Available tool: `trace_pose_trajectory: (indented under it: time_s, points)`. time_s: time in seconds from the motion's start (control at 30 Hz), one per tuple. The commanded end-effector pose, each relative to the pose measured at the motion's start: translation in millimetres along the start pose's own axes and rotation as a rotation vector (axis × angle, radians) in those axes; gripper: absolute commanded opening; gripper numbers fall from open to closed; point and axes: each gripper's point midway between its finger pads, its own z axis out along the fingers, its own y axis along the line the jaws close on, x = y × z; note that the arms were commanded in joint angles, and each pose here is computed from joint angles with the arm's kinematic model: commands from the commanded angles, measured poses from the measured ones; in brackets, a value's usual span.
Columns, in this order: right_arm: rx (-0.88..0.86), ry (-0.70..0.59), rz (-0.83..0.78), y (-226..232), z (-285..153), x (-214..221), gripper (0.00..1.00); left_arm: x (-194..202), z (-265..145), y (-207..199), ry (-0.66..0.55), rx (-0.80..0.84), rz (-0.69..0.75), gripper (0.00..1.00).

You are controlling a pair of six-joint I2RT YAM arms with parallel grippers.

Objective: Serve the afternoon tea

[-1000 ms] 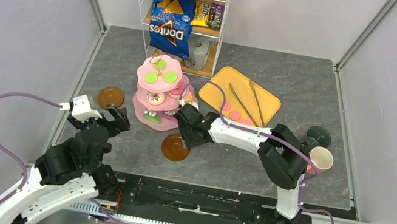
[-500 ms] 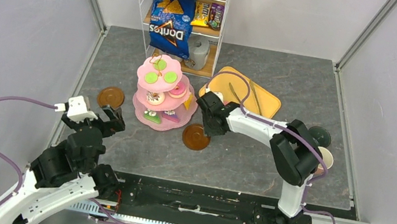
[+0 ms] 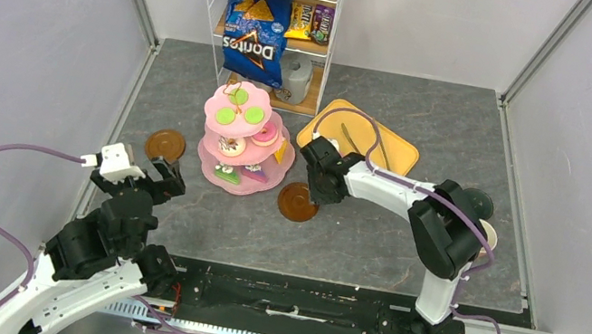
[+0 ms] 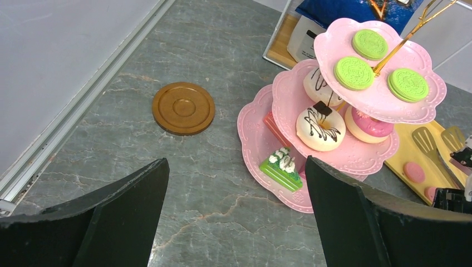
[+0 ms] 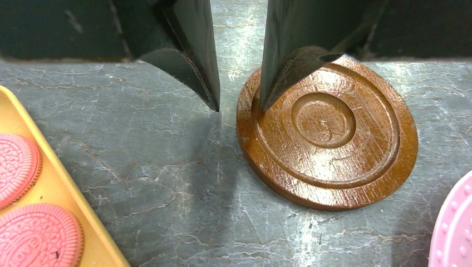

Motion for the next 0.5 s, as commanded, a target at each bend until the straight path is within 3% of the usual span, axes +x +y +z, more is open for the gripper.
trace_pose_trajectory:
  time_s: [0.0,0.2,0.47]
  points:
    - [0.033,0.027,0.018,-13.9,13.5,6.2,0.39,-10.8,-0.7,6.1,-0.03,-0.036,-0.011,0.98]
    - [0.058,0.024,0.077,-34.1,21.1,-0.4,0.29,-11.1,-1.0,6.6,-0.032,-0.036,-0.016,0.97]
    - [0.064,-0.013,0.113,-38.1,26.9,-23.2,0.25,-11.3,-1.3,7.2,-0.032,-0.035,-0.019,0.97]
